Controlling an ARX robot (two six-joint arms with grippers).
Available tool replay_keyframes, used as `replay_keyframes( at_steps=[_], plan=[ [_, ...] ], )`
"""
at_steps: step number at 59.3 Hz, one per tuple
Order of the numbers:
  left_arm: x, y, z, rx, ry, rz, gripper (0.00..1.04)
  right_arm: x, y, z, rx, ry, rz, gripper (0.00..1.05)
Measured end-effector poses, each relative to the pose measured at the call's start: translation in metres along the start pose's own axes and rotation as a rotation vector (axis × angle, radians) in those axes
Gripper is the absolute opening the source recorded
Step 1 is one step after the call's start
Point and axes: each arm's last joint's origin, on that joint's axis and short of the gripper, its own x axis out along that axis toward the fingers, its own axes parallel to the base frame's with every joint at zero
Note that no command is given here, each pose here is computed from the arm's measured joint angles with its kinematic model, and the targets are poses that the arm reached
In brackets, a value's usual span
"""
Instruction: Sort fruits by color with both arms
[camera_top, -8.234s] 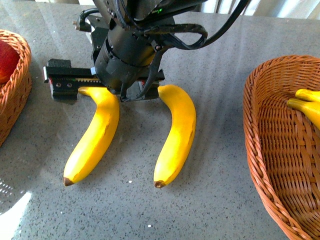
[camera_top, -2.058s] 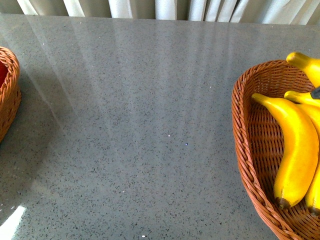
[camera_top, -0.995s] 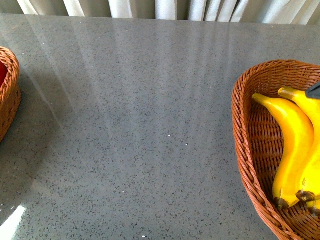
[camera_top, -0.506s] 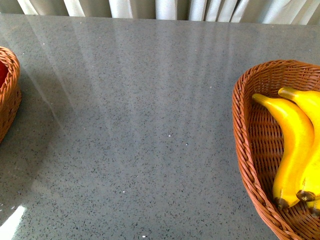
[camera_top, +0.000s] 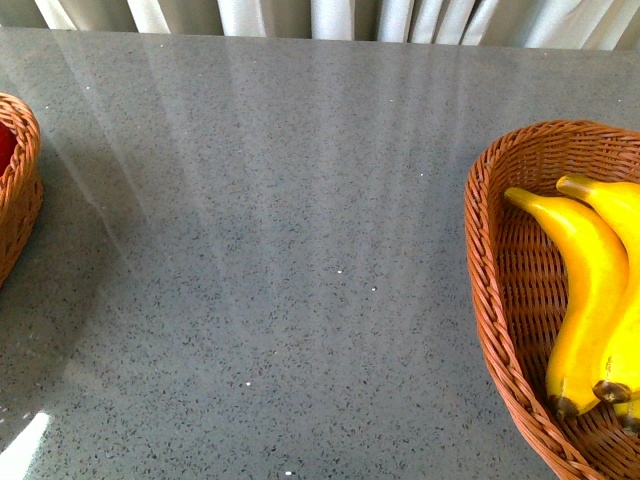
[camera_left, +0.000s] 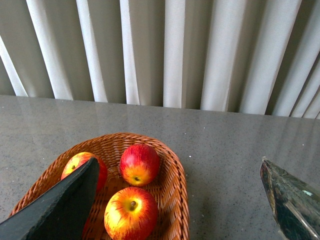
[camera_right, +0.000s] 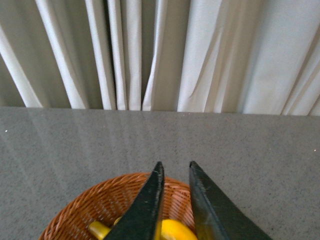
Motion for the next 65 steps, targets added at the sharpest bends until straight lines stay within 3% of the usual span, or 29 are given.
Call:
replay_keyframes(
  at_steps=[2,30,65],
  plan=[
    [0.0,0.0,0.0,0.0,0.0,0.0,0.96,-0.006,0.0,-0.002,0.0,-0.003,0.0,0.01],
    [0.0,0.0,0.0,0.0,0.0,0.0,0.96,-0.043,0.0,-0.021,0.005,-0.003,-0.001,0.02],
    [0.0,0.0,0.0,0.0,0.0,0.0,0.96,-0.071,0.0,-0.012,0.005,-0.035,-0.001,0.02]
  ],
)
